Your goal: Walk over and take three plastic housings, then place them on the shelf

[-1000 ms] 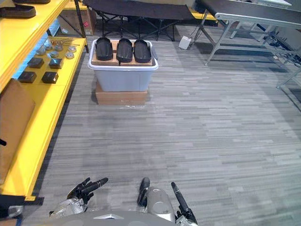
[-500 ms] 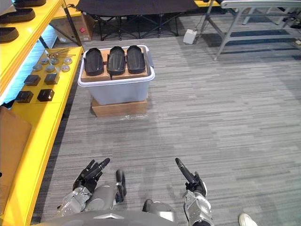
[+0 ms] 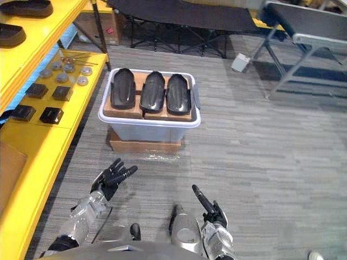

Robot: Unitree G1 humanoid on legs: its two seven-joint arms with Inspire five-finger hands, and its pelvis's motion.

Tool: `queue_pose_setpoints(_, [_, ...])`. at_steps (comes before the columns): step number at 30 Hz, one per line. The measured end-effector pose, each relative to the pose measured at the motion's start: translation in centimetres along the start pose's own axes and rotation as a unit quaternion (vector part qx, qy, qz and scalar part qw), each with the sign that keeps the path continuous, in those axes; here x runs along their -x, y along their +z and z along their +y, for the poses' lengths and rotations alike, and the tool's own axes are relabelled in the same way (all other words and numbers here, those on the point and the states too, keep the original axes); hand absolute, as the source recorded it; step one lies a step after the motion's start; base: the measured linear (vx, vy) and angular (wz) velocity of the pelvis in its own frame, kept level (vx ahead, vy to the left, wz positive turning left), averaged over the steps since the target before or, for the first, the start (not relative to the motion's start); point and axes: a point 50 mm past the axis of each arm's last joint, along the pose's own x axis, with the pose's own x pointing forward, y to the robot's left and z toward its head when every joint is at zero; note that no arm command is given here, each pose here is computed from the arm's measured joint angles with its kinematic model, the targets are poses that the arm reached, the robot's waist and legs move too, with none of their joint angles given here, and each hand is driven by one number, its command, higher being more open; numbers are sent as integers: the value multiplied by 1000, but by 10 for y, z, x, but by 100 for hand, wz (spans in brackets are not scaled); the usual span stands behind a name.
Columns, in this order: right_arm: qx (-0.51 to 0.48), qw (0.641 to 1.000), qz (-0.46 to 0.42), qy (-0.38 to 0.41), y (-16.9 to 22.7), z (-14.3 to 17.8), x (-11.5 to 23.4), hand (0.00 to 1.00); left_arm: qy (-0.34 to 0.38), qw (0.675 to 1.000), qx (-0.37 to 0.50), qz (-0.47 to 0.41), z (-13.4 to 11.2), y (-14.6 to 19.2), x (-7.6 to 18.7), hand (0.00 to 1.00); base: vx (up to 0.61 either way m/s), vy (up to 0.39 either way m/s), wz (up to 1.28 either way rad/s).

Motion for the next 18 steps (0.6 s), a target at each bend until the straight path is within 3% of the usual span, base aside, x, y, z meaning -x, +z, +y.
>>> queue_pose_setpoints(6, [3,1000,-11,-19,-4,-11,6,100,43,998,29,39,9,-27,16,100,367,-316,16])
queue_pose_setpoints(10, [18,996,-89,-5,28,-1,7,100,46,988,142,42,-7,-45,22,100,354,-245,0])
queue_pose_setpoints(14, [20,987,-158,-15,59,3,8,100,24,989,141,34,-10,-42,24,100,248,-41,-3])
queue_pose_setpoints(18, [35,976,-216,-17,93,-3,14,100,-35,990,131,30,-32,-35,20,100,193,146,19])
